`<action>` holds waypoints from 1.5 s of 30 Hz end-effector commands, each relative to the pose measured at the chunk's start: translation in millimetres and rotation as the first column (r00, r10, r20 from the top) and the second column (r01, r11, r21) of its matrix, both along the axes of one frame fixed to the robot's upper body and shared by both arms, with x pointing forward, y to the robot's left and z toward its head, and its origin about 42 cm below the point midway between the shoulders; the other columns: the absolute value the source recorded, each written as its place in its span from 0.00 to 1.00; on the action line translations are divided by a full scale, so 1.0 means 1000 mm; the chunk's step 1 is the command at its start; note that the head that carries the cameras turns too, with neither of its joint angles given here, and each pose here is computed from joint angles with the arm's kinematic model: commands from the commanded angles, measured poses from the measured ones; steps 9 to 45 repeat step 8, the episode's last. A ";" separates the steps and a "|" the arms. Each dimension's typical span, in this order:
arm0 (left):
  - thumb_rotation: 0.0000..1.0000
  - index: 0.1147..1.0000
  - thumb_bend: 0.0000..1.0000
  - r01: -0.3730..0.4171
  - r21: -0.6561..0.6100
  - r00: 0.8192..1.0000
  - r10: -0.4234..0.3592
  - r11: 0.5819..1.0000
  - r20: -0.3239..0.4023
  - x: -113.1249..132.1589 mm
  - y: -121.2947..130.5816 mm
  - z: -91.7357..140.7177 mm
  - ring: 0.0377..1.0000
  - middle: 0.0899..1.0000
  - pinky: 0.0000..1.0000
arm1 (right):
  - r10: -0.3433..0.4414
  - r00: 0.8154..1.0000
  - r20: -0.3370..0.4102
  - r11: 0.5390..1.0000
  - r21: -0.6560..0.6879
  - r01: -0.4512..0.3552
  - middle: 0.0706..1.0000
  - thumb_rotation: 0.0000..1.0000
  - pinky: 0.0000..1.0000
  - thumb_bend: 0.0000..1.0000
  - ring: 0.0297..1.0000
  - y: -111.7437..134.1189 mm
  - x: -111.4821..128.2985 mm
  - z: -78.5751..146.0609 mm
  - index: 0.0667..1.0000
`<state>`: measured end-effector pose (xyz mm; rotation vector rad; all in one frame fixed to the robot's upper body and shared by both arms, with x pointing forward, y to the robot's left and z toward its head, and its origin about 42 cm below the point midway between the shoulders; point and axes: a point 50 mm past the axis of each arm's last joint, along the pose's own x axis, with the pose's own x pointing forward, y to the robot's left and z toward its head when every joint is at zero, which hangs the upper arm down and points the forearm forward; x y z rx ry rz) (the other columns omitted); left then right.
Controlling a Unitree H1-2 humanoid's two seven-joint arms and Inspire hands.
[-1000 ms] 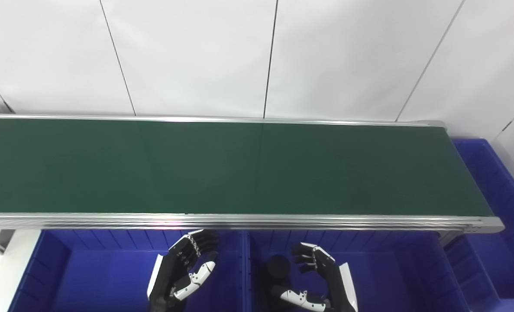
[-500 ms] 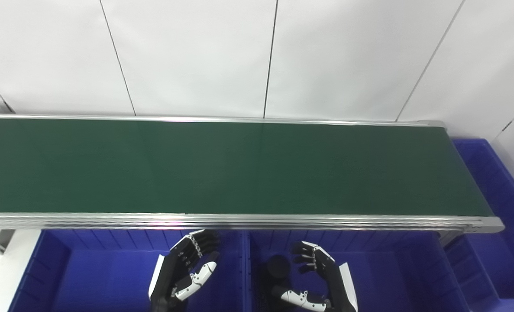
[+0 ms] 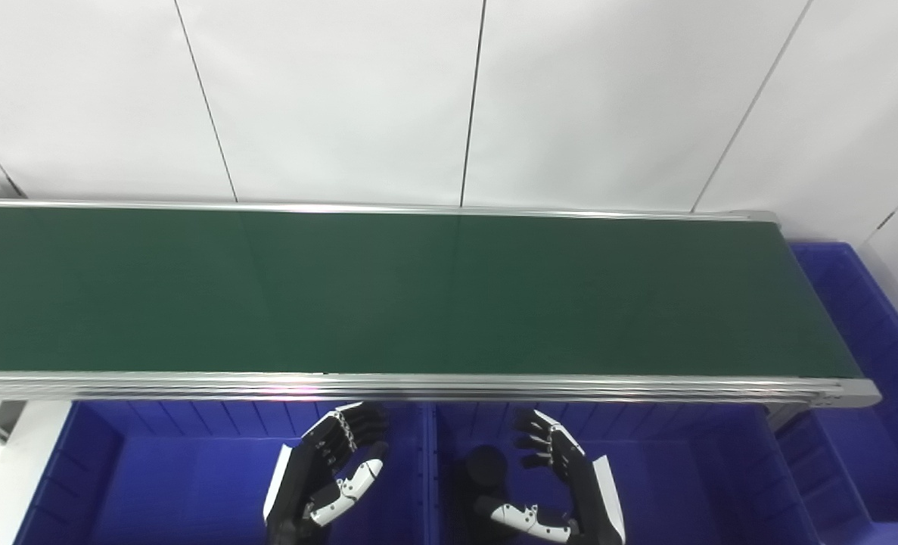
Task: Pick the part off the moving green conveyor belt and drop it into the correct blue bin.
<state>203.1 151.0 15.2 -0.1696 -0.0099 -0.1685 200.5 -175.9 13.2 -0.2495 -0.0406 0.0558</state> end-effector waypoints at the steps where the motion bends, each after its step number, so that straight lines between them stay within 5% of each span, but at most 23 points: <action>1: 0.00 0.62 0.46 -0.005 0.001 0.998 0.005 1.000 0.061 0.004 -0.002 0.009 0.68 0.67 0.70 | 0.014 0.995 0.095 1.000 0.021 -0.017 0.75 0.11 0.62 0.70 0.71 0.002 0.006 0.014 0.78; 45: 0.00 0.63 0.47 -0.007 -0.006 0.999 0.007 1.000 0.053 0.003 -0.002 0.007 0.68 0.67 0.70 | 0.011 0.995 0.095 1.000 0.023 -0.013 0.75 0.09 0.62 0.70 0.71 0.002 0.006 0.014 0.77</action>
